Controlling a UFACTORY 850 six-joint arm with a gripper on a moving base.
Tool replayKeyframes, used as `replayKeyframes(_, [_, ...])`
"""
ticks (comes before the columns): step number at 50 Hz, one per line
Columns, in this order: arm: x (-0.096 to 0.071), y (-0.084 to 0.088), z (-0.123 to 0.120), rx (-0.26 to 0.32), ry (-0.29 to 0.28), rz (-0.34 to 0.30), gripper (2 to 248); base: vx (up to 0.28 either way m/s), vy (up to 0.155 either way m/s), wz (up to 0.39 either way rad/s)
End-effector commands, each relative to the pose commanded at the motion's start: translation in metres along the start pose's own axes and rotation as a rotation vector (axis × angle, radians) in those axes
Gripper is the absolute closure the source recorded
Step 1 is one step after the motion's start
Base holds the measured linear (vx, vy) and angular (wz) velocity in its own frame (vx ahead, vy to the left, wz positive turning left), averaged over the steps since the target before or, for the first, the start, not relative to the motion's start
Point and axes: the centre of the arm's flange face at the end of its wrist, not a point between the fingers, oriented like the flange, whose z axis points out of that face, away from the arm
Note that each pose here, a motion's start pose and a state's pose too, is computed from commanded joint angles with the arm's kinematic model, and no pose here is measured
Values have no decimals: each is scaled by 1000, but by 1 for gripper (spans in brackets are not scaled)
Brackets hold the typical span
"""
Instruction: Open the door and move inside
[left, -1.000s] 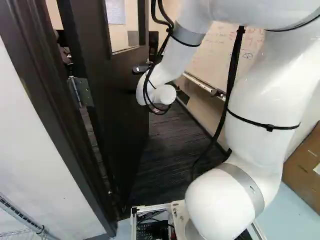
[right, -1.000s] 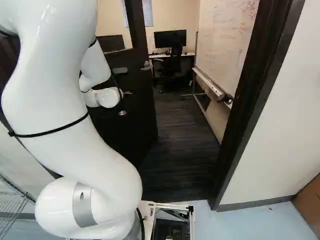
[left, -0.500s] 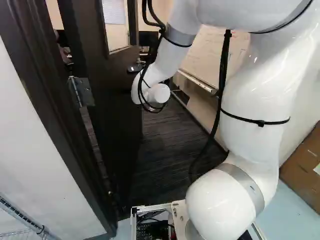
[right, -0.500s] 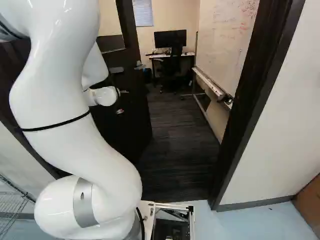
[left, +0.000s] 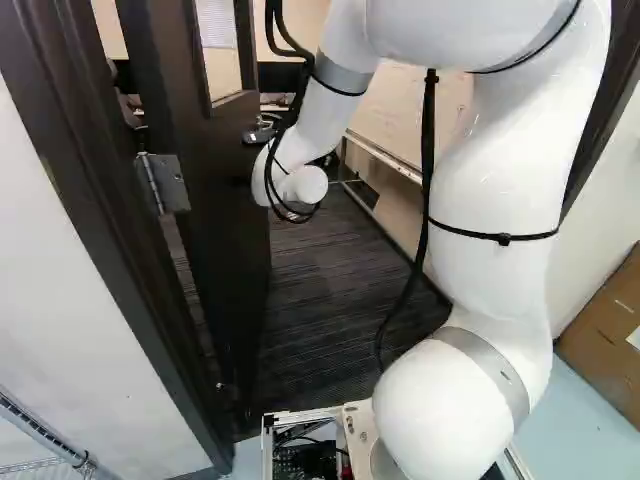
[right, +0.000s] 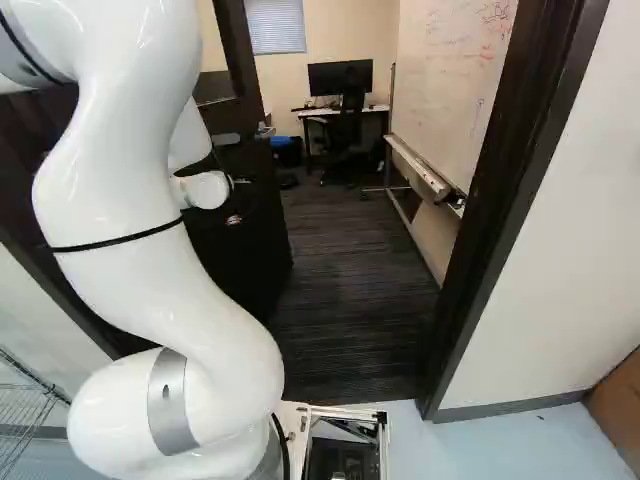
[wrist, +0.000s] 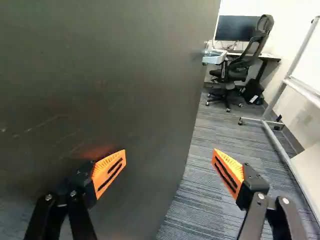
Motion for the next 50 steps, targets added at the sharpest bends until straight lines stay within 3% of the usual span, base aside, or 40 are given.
replayKeyframes(50, [10,-42,55,69,27,-19,3,0,0,0])
